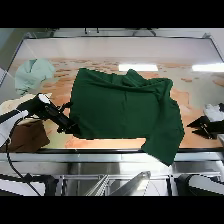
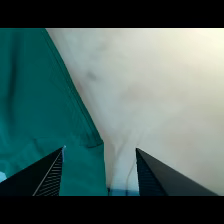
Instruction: Fold the shirts.
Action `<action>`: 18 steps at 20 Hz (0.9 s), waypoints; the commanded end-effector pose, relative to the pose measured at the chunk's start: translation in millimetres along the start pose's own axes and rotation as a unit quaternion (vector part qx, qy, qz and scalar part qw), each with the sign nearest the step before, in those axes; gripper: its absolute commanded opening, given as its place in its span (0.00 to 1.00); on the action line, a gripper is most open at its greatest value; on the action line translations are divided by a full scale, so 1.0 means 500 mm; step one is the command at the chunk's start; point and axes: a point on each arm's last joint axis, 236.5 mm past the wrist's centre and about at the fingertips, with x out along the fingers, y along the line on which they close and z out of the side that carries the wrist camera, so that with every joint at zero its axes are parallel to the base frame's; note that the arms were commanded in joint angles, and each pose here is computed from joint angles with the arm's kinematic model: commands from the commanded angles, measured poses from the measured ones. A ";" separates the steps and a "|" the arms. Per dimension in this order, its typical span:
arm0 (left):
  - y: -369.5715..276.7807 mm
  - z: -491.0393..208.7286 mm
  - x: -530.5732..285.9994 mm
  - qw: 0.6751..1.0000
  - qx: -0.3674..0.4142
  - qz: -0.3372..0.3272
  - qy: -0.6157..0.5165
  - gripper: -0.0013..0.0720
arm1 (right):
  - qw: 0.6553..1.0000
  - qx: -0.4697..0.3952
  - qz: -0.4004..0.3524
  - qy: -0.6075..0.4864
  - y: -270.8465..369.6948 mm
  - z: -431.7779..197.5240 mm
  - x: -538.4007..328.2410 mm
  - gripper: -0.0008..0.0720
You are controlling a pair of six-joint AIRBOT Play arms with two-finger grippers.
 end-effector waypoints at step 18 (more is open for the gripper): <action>-0.143 0.015 -0.172 0.974 0.102 -0.152 -0.133 0.04 | 0.956 -0.111 0.273 0.003 0.318 0.036 -0.063 0.04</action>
